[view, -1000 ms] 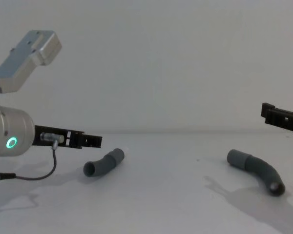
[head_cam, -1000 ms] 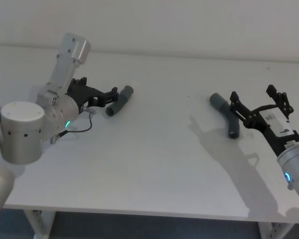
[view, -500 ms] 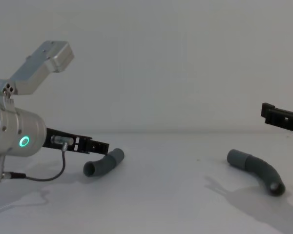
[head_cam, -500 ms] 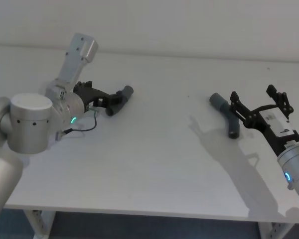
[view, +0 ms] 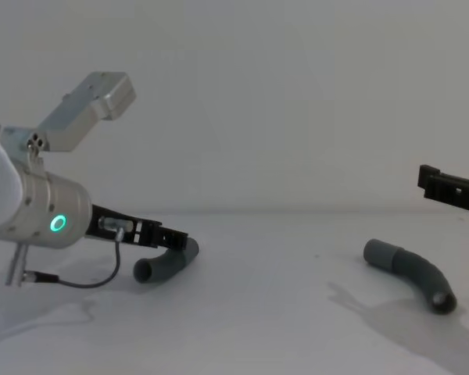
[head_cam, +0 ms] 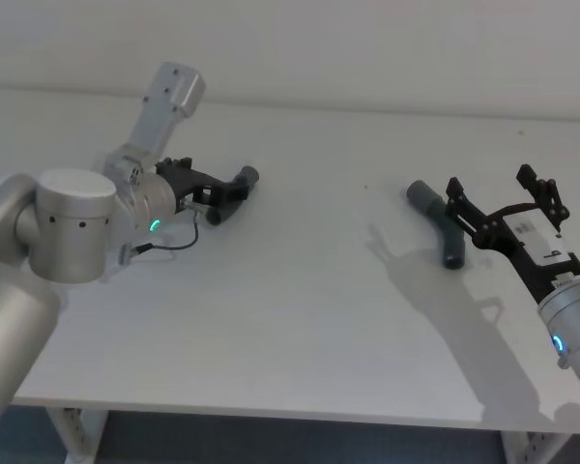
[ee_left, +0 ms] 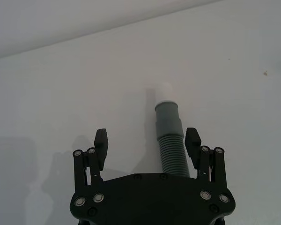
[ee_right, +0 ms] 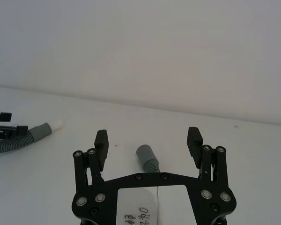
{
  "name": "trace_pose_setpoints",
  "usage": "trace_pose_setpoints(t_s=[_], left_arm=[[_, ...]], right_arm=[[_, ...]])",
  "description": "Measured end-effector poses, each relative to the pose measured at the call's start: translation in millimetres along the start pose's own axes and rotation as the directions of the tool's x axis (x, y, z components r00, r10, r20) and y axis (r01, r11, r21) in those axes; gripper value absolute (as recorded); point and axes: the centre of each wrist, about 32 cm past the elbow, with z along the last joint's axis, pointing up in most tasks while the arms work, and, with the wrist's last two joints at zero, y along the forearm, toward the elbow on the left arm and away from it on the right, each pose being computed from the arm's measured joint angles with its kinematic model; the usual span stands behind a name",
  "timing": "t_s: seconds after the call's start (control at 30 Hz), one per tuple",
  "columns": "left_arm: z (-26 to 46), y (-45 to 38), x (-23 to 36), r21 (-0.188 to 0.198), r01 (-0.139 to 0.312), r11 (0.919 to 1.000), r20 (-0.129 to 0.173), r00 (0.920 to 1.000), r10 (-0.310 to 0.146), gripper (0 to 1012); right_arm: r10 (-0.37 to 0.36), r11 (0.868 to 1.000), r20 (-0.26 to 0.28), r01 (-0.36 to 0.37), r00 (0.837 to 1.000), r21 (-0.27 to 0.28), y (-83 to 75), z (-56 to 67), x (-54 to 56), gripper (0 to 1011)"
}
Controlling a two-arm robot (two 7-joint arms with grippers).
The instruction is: Use both hands to pick up one end of the pipe from the table, align the ends, and insert them.
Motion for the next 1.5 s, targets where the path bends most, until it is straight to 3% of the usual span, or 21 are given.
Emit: trace_pose_setpoints(t_s=[0.67, 1.17, 1.5], left_arm=[[10.8, -27.8, -3.7, 0.056, 0.039, 0.9977, 0.006, 0.9992, -0.039, 1000], [17.2, -37.1, -9.0, 0.094, 0.054, 0.9941, 0.013, 0.9984, -0.056, 1000], [18.9, -39.1, -12.7, 0.12, 0.076, 0.9898, 0.018, 0.9967, -0.079, 782]], right_arm=[[0.0, 1.0, 0.0, 0.0, 1.0, 0.0, 0.0, 0.0, 0.0, 1002], [0.0, 1.0, 0.0, 0.0, 1.0, 0.0, 0.0, 0.0, 0.0, 1002], [0.0, 1.0, 0.0, 0.0, 1.0, 0.0, 0.0, 0.0, 0.0, 1001]])
